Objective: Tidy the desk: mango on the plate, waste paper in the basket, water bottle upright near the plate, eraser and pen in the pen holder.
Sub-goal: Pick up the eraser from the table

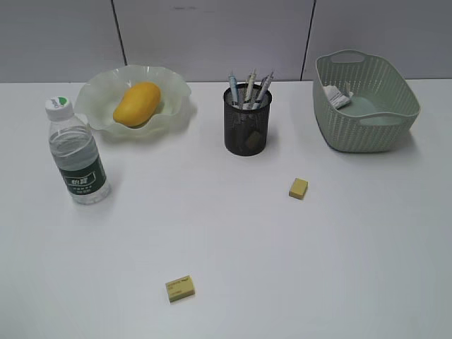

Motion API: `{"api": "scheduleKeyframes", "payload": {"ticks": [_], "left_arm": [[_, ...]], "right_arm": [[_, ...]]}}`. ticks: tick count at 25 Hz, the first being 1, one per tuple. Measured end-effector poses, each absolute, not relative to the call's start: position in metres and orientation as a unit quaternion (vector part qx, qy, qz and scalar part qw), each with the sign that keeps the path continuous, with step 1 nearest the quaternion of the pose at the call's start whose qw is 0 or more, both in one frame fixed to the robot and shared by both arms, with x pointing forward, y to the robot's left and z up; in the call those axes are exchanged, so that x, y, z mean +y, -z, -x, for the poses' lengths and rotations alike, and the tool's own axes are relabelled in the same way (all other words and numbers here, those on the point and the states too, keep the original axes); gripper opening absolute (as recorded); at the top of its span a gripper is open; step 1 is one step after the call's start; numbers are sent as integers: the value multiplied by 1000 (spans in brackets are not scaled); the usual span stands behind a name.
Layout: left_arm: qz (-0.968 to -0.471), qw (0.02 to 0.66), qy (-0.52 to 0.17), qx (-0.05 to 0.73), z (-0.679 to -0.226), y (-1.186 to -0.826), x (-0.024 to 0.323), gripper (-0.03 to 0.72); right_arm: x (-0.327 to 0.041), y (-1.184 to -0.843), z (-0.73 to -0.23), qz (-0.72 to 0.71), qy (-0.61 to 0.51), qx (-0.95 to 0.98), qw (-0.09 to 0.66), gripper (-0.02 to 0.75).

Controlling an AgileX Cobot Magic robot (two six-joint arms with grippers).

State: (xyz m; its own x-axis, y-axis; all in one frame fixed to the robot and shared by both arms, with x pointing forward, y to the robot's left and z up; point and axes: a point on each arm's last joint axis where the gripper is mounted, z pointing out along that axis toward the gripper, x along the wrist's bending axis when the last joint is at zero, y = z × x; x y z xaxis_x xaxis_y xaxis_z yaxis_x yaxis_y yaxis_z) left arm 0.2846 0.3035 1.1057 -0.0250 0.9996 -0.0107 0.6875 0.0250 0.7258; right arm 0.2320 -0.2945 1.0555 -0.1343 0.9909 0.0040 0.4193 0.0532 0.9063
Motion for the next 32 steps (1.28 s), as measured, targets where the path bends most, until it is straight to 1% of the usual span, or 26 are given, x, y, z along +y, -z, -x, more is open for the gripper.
{"api": "scheduleKeyframes", "payload": {"ticks": [6, 10, 17, 32], "left_arm": [[-611, 340, -335, 632, -240, -1080, 306, 501], [-594, 371, -362, 616, -226, -1064, 307, 500], [-593, 378, -371, 607, -230, -1058, 307, 499], [-593, 378, -372, 606, -229, -1058, 307, 498]], "right_arm": [[-294, -1055, -232, -556, -406, 634, 352, 571], [-294, -1055, -232, -556, -405, 635, 352, 571], [-294, -1055, -232, -556, -406, 635, 351, 571], [-294, -1055, -232, -556, -406, 634, 352, 571]]}}
